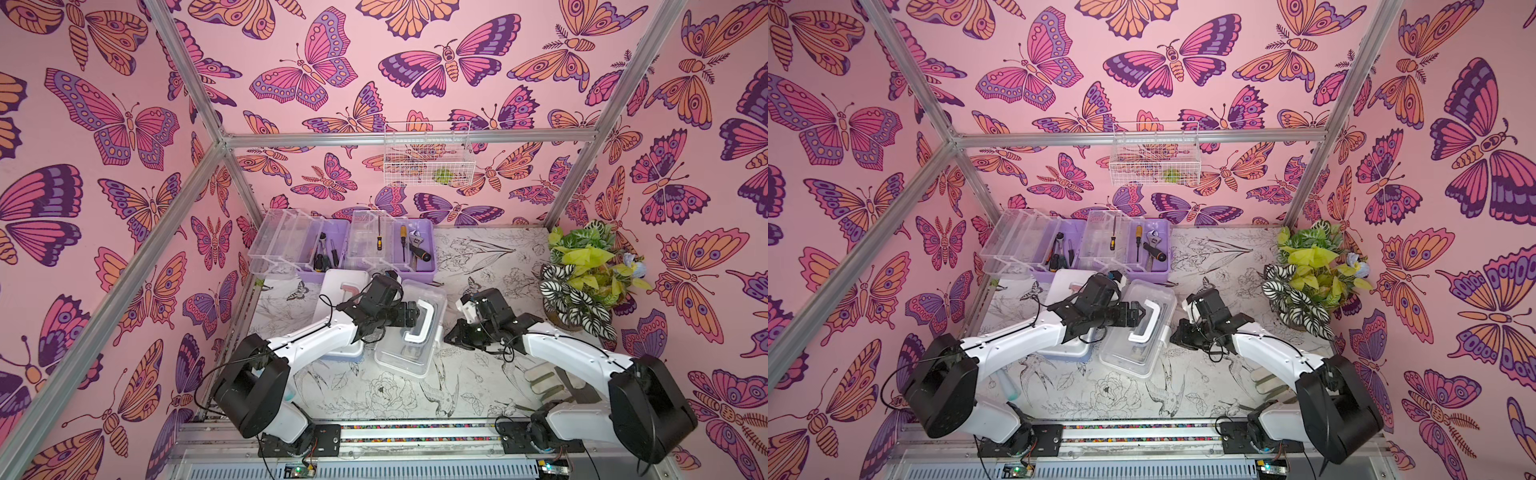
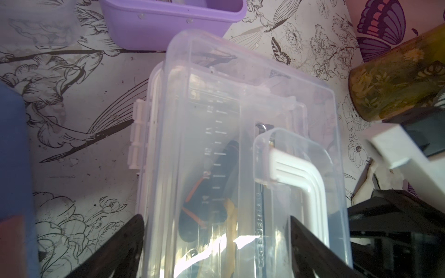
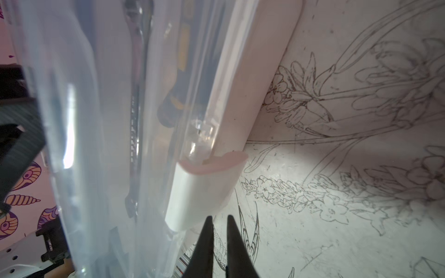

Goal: Close toolboxes
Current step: Fasten the toolbox latch on the toolbox, then move the toolbox to the corner of the board.

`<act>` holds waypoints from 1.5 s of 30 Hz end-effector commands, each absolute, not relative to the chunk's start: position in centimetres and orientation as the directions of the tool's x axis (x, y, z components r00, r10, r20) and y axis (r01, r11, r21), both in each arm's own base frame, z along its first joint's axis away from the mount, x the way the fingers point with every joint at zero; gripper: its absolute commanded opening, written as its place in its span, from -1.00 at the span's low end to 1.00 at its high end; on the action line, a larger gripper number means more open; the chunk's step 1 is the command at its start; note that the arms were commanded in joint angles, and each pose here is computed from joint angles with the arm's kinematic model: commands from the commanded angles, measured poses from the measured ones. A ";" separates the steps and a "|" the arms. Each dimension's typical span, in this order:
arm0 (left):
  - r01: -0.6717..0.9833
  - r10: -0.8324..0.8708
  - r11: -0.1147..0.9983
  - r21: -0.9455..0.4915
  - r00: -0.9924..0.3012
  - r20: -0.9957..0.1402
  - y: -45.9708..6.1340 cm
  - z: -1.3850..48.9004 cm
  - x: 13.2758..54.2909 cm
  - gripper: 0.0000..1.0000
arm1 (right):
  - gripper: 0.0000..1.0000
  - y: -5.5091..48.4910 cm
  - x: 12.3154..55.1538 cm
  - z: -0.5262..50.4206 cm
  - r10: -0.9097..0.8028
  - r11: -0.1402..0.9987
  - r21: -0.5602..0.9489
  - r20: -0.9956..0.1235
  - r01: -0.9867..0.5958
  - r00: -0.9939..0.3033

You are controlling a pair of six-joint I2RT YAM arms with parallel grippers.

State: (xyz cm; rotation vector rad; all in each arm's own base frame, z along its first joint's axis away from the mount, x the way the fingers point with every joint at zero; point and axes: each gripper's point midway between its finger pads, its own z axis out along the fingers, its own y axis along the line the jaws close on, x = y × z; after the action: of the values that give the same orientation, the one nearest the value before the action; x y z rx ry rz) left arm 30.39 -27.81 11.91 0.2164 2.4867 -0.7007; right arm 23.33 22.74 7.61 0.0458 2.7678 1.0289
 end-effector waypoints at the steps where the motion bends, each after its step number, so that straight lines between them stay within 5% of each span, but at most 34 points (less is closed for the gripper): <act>1: 0.255 0.069 0.858 -0.446 -0.918 -0.391 -27.6 8.7 26.8 0.74 | -0.71 25.2 24.0 8.3 0.080 0.702 0.708 -0.184 -0.076 -0.980; 14: 0.257 0.075 0.852 -0.456 -0.922 -0.379 -28.7 8.3 26.2 0.67 | -0.72 27.7 25.5 10.5 0.066 0.673 0.723 -0.264 -0.152 -0.962; 20: 0.259 0.050 0.851 -0.457 -0.906 -0.421 -28.4 9.8 26.6 0.74 | -0.68 23.7 24.3 9.9 0.022 0.836 0.537 -0.242 -0.115 -0.970; 22: 0.269 0.034 0.849 -0.455 -0.886 -0.462 -28.3 11.3 27.0 0.96 | -0.61 20.8 23.6 10.1 0.021 0.907 0.413 -0.247 -0.085 -0.969; 27: 0.315 0.008 0.851 -0.420 -0.808 -0.589 -27.5 15.5 28.4 0.95 | -0.05 17.0 22.7 12.3 0.063 0.967 0.253 -0.314 -0.020 -0.947; 30: 0.349 -0.003 0.840 -0.415 -0.763 -0.647 -27.1 18.4 29.1 0.95 | 0.10 18.1 22.5 13.7 0.027 0.978 0.204 -0.346 -0.047 -0.938; 35: 0.360 0.025 0.875 -0.323 -0.701 -0.713 -24.1 22.9 29.3 0.95 | 0.13 22.2 23.3 14.9 -0.038 0.970 0.203 -0.404 -0.130 -0.914; 45: 0.269 0.041 0.932 -0.242 -0.743 -0.668 -17.8 21.5 27.1 0.95 | 0.14 26.7 24.9 14.0 -0.061 0.958 0.236 -0.390 -0.163 -0.919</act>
State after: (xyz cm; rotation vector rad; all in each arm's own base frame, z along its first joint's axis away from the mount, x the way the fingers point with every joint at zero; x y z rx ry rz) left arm 28.80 -19.88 23.95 0.1965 2.2898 -0.5329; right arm 24.26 25.71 13.95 -0.1764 2.7326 0.3556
